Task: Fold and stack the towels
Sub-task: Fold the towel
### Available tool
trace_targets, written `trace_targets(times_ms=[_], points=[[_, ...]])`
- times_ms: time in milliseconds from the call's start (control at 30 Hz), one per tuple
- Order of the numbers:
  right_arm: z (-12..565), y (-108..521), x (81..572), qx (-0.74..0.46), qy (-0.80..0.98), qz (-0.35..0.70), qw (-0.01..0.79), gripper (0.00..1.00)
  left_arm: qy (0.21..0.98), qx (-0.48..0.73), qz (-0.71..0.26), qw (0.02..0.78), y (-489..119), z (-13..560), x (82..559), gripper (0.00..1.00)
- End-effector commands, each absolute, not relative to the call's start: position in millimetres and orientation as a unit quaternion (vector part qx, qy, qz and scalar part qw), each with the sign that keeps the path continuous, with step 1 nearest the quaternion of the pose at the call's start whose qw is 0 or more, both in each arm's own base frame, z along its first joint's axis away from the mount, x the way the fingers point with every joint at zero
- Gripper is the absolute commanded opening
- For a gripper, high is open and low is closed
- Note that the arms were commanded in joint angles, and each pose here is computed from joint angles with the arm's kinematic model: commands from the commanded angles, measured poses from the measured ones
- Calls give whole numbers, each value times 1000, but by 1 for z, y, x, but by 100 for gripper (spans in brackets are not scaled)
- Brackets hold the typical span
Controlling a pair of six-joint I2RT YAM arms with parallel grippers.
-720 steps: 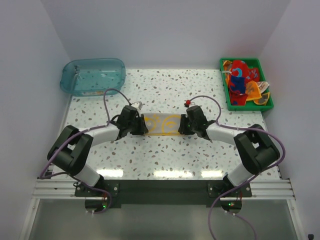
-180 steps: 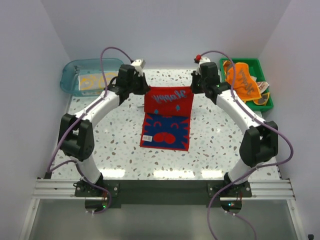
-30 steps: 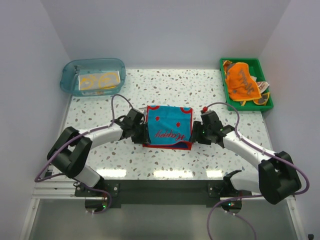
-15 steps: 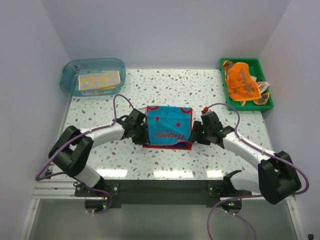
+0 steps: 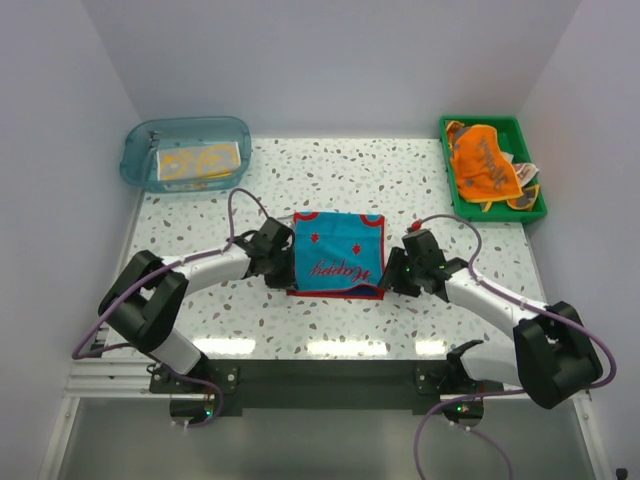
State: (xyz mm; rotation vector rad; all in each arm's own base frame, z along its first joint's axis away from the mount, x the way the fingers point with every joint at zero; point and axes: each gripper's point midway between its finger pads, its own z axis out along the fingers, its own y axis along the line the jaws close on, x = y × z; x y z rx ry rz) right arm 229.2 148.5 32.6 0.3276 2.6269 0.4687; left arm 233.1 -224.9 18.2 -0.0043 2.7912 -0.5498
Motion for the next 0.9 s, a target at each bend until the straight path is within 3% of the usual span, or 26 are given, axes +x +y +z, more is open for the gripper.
trace_targets(times_ms=[0, 267, 300, 467, 667, 867], points=[[39, 152, 238, 149, 940, 186, 244, 50, 965, -3, -204, 165, -233, 35, 243, 0], [37, 156, 239, 167, 935, 199, 243, 45, 966, 0, -199, 165, -232, 40, 243, 2], [36, 156, 239, 168, 935, 198, 242, 45, 967, 1, -197, 160, -232, 38, 242, 19], [39, 155, 239, 172, 933, 200, 246, 45, 971, 2, -192, 139, -230, 32, 234, 43], [43, 155, 239, 177, 930, 203, 250, 46, 974, 9, -185, 132, -231, 35, 235, 45], [39, 155, 237, 176, 931, 205, 246, 45, 976, 14, -176, 125, -235, 33, 238, 41]])
